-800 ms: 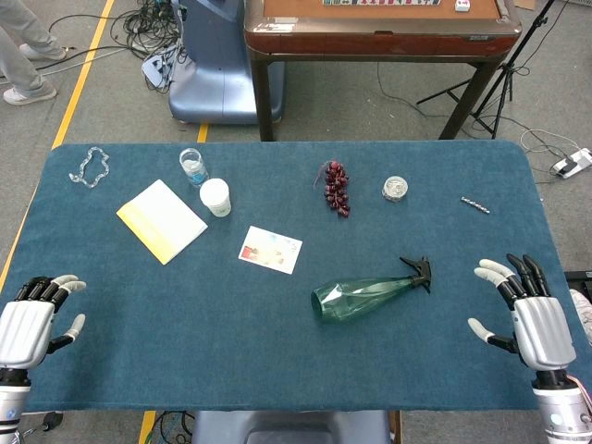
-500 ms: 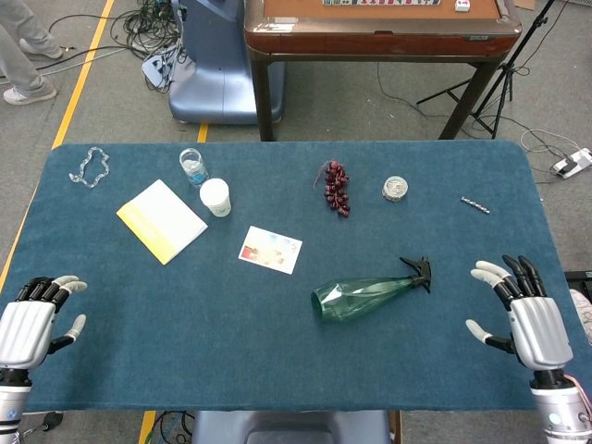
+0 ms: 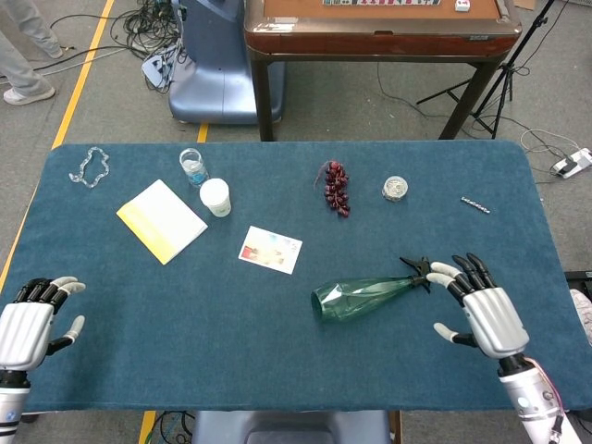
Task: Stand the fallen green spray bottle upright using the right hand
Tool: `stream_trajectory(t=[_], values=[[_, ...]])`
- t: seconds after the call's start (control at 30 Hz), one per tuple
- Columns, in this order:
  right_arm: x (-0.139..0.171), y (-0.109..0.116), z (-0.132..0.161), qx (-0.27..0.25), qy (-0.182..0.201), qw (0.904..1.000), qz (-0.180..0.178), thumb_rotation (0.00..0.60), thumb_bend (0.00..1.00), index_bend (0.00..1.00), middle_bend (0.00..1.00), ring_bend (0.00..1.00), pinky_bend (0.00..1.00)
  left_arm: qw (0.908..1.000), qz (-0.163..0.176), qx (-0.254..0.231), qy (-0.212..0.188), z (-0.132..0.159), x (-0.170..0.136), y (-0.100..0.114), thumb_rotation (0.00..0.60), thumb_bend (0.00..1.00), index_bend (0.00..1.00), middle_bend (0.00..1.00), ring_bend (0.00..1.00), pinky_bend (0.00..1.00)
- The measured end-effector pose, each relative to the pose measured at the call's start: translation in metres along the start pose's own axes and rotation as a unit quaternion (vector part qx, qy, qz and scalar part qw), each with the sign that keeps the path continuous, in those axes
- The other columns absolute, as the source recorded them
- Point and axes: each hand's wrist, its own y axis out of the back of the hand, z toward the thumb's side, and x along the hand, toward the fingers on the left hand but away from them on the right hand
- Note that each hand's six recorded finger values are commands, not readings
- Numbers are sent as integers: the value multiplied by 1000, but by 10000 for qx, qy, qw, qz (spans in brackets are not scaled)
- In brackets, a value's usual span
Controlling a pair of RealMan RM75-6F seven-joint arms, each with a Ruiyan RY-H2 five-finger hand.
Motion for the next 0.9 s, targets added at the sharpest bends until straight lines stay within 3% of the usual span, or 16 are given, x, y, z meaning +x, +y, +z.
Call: stream_trajectory(t=[0.33,0.9], values=[[-46,-40,34,35,546,9965,634,600,0,80,38,0,0,10000,-47,-13,49,-3,-4,-3,600,359,321,262,244,169],[-99,-88,92,161,1232,9857,1140,600,0,66,18,0,0,9999,-58,-77,138,-10,-8,-4,600,360,321,262,245,169]])
